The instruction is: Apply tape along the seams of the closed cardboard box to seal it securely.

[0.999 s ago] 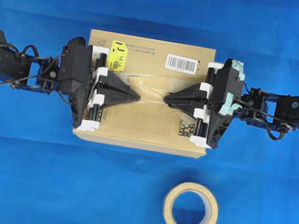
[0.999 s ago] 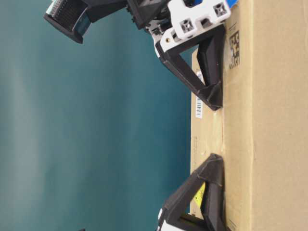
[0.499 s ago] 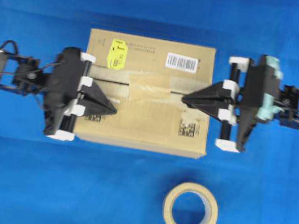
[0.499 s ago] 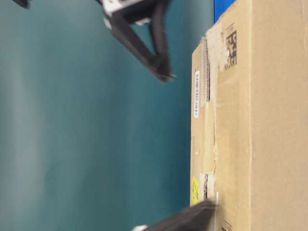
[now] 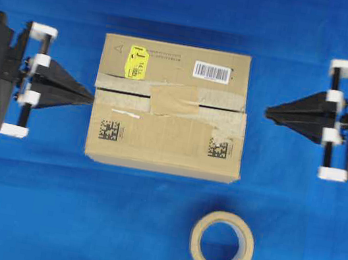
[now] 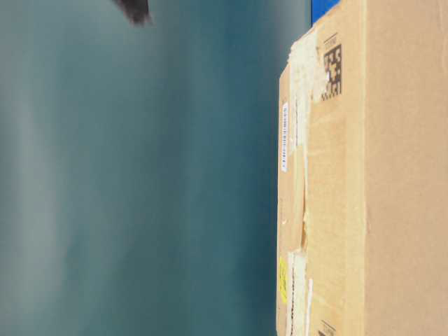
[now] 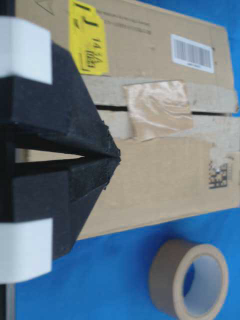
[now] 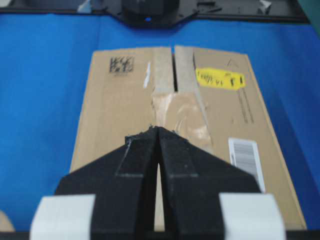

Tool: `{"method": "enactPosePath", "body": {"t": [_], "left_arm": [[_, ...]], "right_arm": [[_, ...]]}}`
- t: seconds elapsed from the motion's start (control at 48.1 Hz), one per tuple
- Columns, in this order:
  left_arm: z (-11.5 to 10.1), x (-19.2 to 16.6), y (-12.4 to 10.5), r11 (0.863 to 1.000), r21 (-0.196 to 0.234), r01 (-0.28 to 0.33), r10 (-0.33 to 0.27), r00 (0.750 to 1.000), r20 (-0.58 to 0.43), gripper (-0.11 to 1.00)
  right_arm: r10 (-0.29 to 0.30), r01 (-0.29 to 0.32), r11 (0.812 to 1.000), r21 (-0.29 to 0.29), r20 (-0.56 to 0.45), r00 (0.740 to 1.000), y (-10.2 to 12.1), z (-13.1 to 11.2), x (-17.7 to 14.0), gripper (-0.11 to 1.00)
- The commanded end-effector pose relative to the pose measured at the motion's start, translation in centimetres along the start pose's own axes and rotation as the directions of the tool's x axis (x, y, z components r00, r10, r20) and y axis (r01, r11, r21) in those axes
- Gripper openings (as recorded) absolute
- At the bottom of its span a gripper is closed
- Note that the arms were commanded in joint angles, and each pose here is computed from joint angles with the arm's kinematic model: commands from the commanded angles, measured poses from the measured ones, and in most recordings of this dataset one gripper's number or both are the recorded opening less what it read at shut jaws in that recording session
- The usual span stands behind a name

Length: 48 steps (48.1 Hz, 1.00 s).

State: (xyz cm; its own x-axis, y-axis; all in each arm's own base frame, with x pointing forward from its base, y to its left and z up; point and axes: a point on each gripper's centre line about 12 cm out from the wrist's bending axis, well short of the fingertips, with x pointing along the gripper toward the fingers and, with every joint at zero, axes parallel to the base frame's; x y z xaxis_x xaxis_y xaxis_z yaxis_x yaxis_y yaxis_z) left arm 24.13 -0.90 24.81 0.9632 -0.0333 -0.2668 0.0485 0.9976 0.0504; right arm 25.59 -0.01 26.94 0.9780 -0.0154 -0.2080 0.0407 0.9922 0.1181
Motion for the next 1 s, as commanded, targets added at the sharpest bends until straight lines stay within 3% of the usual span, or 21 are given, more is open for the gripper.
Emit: {"method": "enactPosePath", "body": {"t": [0.0,0.582,0.978], "left_arm": [[0.2,-1.1,0.1,1.000,-0.001,-0.004,0.004,1.000,0.027,-0.01],[-5.1,-4.4,-0.2,1.000,-0.026,0.000,0.000,1.000,-0.017,-0.01],[-6.1,-4.5,-0.3,0.999,-0.048,-0.001,-0.001,0.999,-0.040,-0.01]], "right_arm": [[0.007,-0.007,1.000,-0.001,0.003,1.000,0.1,0.2,-1.1,-0.01],[-0.003,0.005,1.000,0.017,-0.100,0.995,-0.8,-6.2,-4.3,-0.01],[-0.008,0.010,1.000,0.023,-0.103,0.995,-0.9,-6.5,-4.3,-0.01]]}}
